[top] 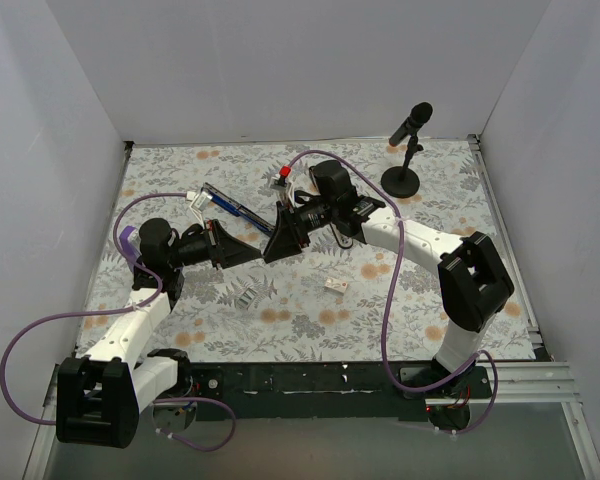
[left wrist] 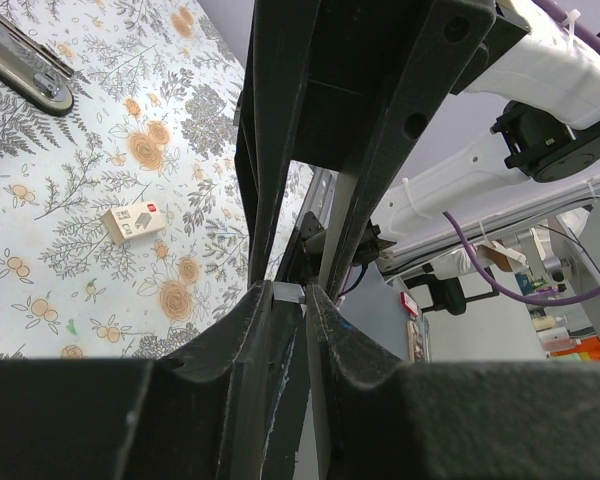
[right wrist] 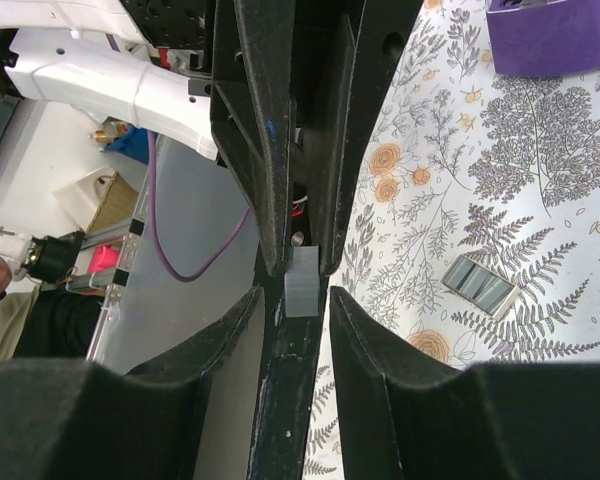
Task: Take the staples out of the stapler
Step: Pick up the staple from the center of the board.
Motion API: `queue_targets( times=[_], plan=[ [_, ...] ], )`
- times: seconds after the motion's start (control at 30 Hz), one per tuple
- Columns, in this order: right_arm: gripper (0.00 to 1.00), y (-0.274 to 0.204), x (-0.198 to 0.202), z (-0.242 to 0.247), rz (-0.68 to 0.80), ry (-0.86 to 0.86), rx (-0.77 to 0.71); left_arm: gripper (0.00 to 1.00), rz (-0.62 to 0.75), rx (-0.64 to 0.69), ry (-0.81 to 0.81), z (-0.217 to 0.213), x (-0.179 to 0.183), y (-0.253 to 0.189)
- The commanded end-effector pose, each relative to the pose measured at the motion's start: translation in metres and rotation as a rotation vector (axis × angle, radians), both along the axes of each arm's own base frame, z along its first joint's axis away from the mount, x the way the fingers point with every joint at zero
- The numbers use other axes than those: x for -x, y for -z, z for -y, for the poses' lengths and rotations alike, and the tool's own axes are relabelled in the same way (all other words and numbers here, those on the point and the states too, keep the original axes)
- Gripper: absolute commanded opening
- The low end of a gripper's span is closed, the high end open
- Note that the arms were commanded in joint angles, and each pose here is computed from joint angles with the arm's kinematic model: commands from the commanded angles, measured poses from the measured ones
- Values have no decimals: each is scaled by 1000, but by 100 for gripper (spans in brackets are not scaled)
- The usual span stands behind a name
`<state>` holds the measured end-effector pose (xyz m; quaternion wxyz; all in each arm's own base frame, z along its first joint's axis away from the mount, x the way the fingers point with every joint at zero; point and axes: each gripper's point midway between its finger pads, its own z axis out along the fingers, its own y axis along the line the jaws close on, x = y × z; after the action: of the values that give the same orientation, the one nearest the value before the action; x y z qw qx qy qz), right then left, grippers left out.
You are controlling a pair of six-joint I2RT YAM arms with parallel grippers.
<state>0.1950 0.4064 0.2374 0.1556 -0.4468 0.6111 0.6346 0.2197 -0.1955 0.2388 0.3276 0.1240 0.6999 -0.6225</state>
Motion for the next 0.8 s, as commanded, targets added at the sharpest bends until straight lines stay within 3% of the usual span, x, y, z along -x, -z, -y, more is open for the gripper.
queue_targets(
  times=[0.0,0.77],
  plan=[
    [40,-14,4,-2,32,-27,-53,18,39,-2,10,0,3,-4],
    [34,-9,9,-2,20,-35,-47,18,35,-8,6,0,2,-2]
  ],
)
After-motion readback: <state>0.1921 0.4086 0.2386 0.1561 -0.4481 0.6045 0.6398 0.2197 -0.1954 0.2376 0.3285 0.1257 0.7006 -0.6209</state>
